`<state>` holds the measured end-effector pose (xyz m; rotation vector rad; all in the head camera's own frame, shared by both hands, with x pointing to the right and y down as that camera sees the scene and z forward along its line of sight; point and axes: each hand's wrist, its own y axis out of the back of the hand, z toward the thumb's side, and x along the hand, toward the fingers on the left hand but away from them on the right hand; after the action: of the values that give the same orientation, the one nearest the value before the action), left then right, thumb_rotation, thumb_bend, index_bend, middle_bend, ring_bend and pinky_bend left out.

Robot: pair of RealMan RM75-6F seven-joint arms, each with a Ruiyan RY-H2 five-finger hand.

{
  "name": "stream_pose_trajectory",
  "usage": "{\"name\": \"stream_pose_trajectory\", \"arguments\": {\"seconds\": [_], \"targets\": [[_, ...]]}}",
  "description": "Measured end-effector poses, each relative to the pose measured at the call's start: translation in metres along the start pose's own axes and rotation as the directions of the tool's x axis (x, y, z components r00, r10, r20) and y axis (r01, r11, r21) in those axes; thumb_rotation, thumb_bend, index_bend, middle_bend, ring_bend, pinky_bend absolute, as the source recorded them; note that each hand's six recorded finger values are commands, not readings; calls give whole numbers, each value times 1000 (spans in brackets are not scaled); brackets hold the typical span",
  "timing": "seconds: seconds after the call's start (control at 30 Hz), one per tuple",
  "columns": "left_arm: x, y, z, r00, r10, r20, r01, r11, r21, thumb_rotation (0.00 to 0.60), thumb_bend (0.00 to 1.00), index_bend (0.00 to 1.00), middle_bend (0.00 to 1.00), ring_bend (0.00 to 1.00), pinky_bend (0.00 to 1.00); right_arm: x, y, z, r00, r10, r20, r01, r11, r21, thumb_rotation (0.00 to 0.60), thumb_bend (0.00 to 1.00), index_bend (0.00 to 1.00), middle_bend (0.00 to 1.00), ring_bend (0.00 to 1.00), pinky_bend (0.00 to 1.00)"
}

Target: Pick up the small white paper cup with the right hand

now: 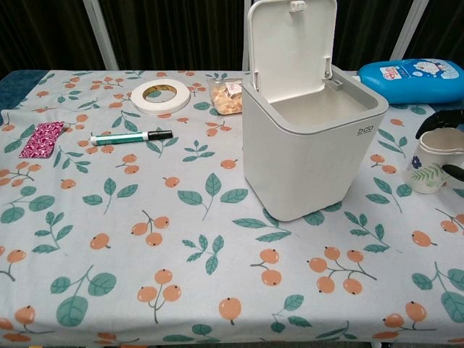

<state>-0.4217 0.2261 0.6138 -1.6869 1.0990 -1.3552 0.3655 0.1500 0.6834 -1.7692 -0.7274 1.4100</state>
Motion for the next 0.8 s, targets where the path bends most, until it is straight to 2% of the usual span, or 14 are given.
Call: {"name": "stream_pose_trajectory", "arguments": {"seconds": [0.27, 0.47, 0.67, 0.8], "targets": [[-1, 0, -2, 1000, 1, -5, -1, 1000, -1, 600, 238, 177, 170, 81, 115, 6, 13, -3, 998, -55, -5, 55, 998, -13, 600, 339, 364, 345, 303, 480], [-1, 1, -1, 1000, 5, -3, -5, 1000, -2, 600, 238, 177, 170, 81, 115, 16, 44, -5, 989, -144, -15, 144, 989, -32, 600, 341, 364, 345, 303, 480], [0, 2, 1, 1000, 10, 3, -10, 1000, -1, 600, 238, 177, 170, 81, 115, 28, 91, 9, 962, -266, -68, 261, 963, -70, 600, 341, 364, 344, 303, 480], [0, 3, 1, 1000, 11, 5, -11, 1000, -2, 600, 237, 177, 170, 81, 115, 33, 125, 30, 934, -332, -131, 315, 939, -136, 600, 338, 364, 343, 303, 480]]}}
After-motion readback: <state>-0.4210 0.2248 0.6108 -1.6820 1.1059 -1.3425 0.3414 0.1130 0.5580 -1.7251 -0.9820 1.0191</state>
